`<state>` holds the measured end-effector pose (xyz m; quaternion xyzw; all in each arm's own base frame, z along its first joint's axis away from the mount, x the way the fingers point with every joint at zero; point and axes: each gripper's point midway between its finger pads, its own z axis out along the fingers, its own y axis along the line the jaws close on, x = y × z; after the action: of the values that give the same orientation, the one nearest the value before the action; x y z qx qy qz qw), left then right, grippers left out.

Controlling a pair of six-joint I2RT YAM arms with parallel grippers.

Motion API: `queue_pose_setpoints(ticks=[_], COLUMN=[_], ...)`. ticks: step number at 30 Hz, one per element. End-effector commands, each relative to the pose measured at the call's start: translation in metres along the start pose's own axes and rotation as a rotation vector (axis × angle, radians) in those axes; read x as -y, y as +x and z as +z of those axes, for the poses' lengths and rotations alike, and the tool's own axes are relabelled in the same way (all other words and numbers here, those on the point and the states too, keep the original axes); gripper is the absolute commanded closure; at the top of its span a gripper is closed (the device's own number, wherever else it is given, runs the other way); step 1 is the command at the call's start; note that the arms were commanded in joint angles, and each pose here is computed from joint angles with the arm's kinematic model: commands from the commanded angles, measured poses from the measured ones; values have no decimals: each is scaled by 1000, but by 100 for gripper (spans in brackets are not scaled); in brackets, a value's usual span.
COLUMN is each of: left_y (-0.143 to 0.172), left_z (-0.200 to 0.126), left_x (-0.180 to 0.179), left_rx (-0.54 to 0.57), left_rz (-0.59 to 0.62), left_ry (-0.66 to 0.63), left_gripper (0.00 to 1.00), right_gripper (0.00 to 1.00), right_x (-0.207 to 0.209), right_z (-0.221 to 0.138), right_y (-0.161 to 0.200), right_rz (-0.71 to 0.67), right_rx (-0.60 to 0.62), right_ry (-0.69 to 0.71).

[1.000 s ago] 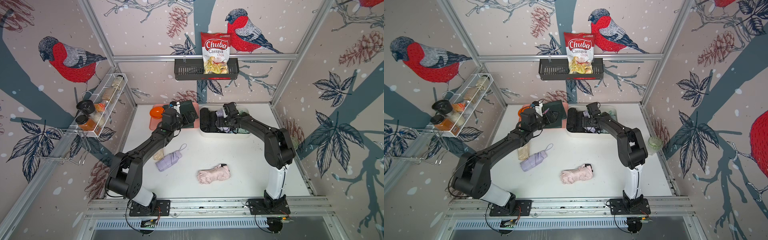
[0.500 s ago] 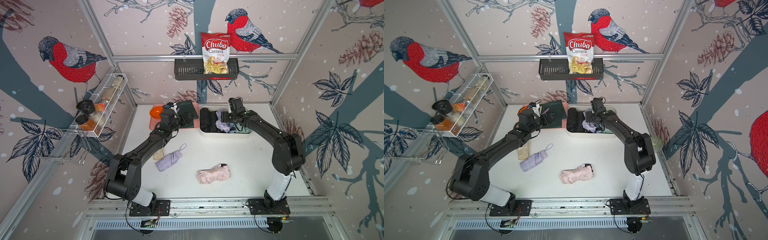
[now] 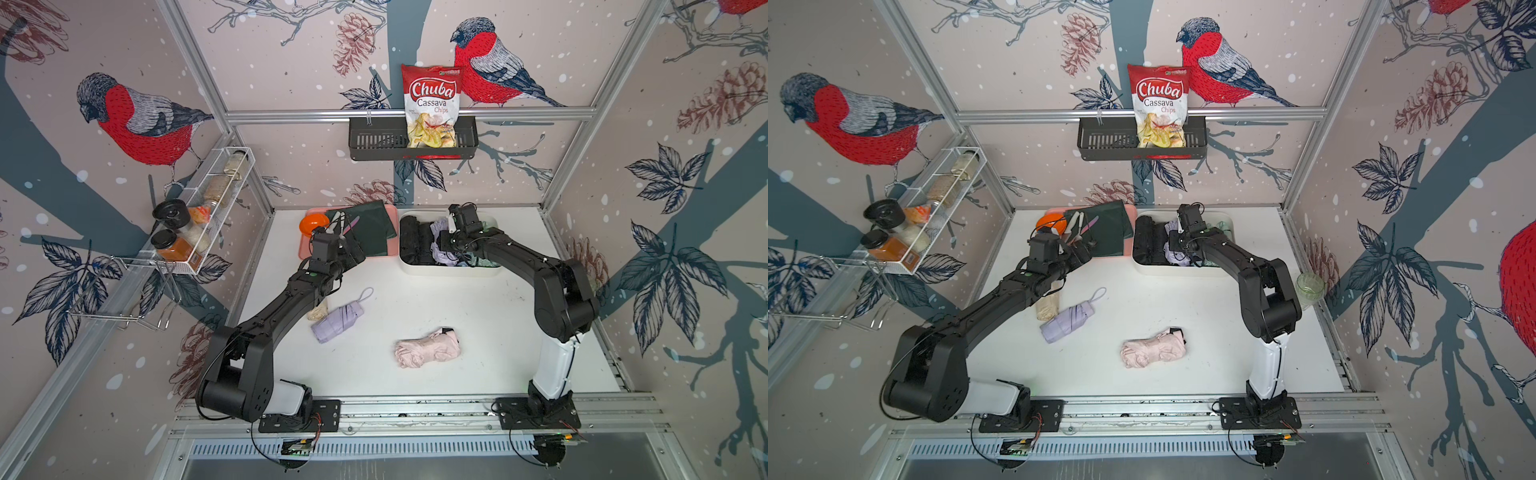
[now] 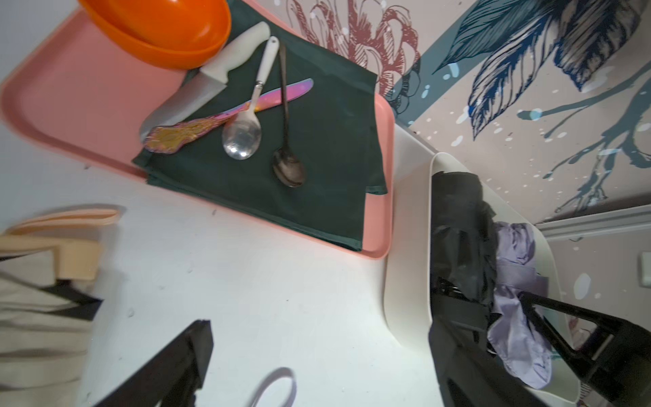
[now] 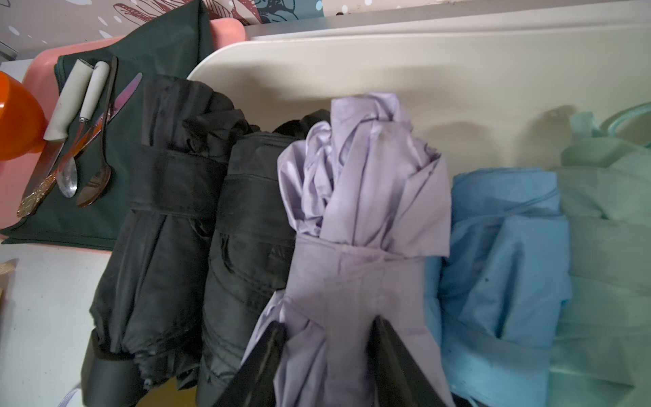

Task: Put the umbrella into the storage box
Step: Place the umbrella in the storage box.

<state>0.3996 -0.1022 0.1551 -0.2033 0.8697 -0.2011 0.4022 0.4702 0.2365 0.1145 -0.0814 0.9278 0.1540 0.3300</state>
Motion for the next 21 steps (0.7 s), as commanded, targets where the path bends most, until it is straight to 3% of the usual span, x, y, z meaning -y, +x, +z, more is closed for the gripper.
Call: queue_pose_setpoints(ticks=[1, 9, 15, 21], left_y=[13, 48, 78, 103], left_z=[-7, -22, -31, -39], left_x=[-29, -66, -65, -69], left_rx=[-28, -127, -265, -404], left_rz=[-4, -27, 14, 70], left_ry=[-124, -249, -201, -197], left_gripper=[1, 4, 10, 12], right_gripper=[59, 64, 64, 56], right_x=[-15, -5, 3, -1], right_z=[8, 21, 22, 14], right_y=[16, 35, 42, 31], right_rz=[28, 61, 69, 62], right_rx=[-48, -88, -101, -69], right_ry=[-94, -75, -58, -67])
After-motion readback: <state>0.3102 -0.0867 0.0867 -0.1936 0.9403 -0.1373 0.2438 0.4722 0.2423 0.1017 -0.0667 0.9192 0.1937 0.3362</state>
